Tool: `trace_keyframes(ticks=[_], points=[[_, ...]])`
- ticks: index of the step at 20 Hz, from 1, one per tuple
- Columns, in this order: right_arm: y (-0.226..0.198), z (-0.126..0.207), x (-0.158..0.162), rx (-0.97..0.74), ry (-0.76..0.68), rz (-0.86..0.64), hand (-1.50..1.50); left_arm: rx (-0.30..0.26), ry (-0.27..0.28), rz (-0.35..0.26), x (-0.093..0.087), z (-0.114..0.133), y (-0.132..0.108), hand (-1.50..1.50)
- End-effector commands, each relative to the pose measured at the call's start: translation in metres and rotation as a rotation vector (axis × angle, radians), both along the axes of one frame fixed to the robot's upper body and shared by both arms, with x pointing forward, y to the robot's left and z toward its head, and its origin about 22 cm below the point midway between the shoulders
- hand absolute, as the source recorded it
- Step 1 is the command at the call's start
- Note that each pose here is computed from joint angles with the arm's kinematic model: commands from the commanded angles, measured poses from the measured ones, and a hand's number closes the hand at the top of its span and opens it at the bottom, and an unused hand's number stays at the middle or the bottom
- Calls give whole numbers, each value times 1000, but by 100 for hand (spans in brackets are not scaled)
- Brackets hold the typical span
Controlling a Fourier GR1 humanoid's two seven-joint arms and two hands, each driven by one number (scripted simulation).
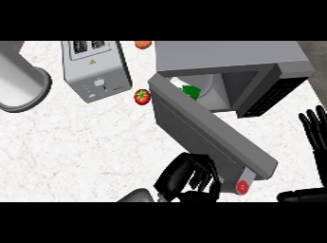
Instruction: Pick up the milk, place it into the microwave and close the microwave
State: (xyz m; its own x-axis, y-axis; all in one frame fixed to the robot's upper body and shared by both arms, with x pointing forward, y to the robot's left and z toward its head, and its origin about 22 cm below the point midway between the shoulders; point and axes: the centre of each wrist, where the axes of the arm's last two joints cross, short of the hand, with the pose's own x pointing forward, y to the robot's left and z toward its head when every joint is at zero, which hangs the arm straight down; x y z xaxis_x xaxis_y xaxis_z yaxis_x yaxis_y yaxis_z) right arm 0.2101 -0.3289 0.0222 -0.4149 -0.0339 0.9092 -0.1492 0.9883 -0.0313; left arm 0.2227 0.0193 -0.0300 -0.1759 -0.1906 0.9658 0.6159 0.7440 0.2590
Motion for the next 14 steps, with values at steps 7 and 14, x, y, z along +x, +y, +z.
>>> trace_keyframes(ticks=[7,14], points=[[7,34,9,-5,-38,217,-150,-134,-99,142,32,30,-21,150],[16,62,15,-12,-79,320,-150,-169,-99,227,60,53,-27,150]])
